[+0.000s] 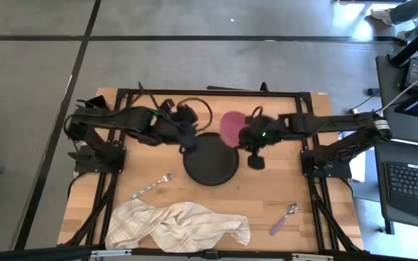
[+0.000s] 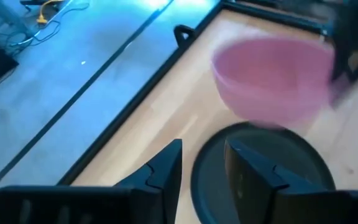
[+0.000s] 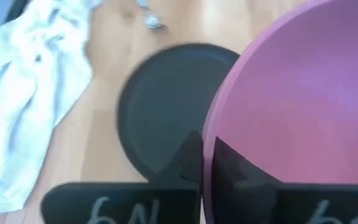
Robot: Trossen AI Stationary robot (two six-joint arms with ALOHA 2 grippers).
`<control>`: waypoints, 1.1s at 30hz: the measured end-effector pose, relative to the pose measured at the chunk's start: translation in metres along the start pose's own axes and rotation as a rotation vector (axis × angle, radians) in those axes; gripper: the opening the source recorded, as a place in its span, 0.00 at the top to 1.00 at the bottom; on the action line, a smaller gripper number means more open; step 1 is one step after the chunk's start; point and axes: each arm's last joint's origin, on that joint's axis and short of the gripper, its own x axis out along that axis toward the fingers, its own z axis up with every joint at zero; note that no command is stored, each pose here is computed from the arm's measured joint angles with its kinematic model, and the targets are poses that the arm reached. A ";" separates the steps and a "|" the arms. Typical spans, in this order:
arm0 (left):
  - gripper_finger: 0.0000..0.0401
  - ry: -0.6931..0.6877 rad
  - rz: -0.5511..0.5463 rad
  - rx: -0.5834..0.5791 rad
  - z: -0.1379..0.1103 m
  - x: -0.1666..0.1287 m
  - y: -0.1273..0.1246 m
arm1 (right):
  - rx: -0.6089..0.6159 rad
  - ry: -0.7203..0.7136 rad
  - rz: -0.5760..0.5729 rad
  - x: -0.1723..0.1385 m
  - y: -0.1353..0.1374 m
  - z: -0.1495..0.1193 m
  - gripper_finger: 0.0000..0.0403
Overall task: Set table place
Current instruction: Put the pink bowl on top of the black plate
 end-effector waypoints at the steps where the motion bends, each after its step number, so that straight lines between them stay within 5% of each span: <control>1: 0.72 -0.006 0.001 -0.010 0.001 -0.002 0.004 | -0.045 0.003 0.011 0.006 0.005 0.001 0.99; 8: 0.75 -0.013 0.011 -0.039 0.004 -0.006 0.018 | -0.422 0.097 0.135 0.049 0.034 -0.005 0.99; 12: 0.76 -0.003 0.012 -0.029 0.004 -0.005 0.018 | -0.529 0.125 0.185 0.067 0.043 -0.009 0.99; 20: 0.77 0.025 -0.005 -0.044 0.006 0.000 0.023 | -0.505 0.165 0.274 0.081 0.043 -0.011 0.99; 33: 0.77 0.032 0.013 -0.064 0.008 0.005 0.029 | -0.368 0.288 0.272 0.102 0.016 0.026 0.99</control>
